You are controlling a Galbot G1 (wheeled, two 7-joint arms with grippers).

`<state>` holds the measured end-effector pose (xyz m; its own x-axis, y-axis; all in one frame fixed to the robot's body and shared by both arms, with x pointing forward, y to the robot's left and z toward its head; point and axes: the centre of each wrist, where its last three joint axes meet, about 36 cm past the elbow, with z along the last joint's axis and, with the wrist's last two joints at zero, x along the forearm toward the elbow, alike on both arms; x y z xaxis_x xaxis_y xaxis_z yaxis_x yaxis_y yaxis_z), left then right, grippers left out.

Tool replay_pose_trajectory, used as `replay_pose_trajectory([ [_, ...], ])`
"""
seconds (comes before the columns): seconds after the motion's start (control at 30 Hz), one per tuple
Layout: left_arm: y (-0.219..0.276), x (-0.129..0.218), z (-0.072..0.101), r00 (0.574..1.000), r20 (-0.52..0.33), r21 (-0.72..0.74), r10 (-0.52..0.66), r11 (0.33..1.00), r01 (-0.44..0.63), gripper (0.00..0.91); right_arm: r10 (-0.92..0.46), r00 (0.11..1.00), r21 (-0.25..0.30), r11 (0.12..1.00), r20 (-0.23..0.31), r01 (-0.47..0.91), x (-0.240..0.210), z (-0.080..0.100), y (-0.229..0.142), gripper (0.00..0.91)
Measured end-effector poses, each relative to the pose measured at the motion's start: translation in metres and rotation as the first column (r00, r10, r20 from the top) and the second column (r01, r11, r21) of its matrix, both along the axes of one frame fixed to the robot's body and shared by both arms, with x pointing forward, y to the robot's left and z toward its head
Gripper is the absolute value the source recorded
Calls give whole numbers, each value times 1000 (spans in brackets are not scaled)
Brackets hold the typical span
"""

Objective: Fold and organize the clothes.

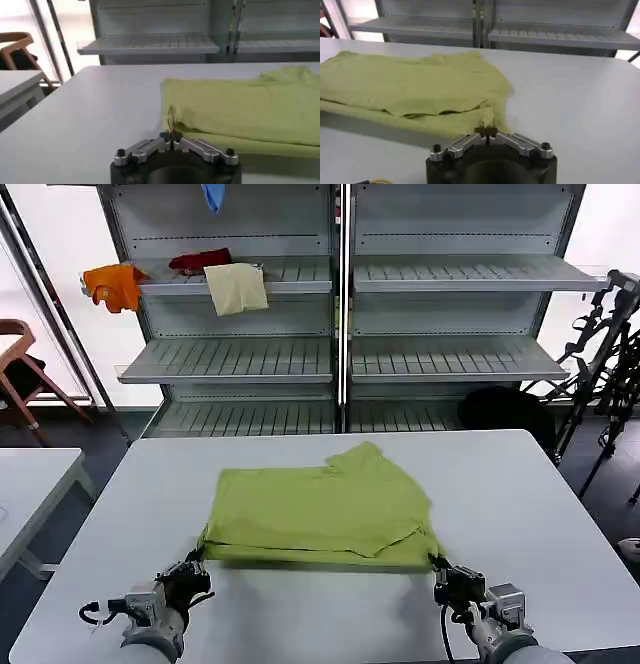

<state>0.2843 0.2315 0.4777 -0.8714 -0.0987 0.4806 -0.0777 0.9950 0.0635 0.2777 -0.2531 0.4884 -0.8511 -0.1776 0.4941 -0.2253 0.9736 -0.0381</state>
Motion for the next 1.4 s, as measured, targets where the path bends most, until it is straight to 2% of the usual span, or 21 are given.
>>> replay_pose_trajectory([
  [0.3, -12, -45, 8, 998, -35, 49, 43, 998, -41, 0, 27, 999, -9, 1000, -41, -27, -30, 9, 4, 0],
  [0.7, -17, -83, 8, 993, -100, 106, 69, 993, -58, 20, 42, 993, -13, 999, -114, -44, -59, 6, 8, 0],
  [0.73, -17, -85, 8, 992, -105, 108, 68, 993, -56, 191, 41, 992, -11, 999, -116, -42, -61, 6, 9, 0],
  [0.77, -17, -87, 8, 992, -110, 112, 67, 992, -55, 595, 39, 992, -11, 999, -118, -41, -62, 6, 9, 0],
  [0.8, -18, -88, 8, 991, -113, 116, 67, 992, -54, 907, 38, 992, -9, 999, -118, -39, -63, 7, 10, 272],
  [0.83, -18, -89, 9, 991, -114, 119, 68, 991, -54, 907, 37, 992, -8, 999, -118, -38, -63, 8, 10, 867],
  [0.87, -18, -90, 10, 991, -116, 123, 68, 991, -53, 907, 34, 993, -8, 999, -116, -35, -64, 8, 10, 907],
  [1.2, -22, -95, 25, 994, -92, 144, 56, 989, -42, 907, 11, 995, -19, 1000, -100, -13, -70, 24, 12, 907],
  [1.4, -21, -91, 39, 998, -40, 142, 41, 989, -35, 907, 4, 999, -27, 1000, -54, -6, -67, 40, 11, 907],
])
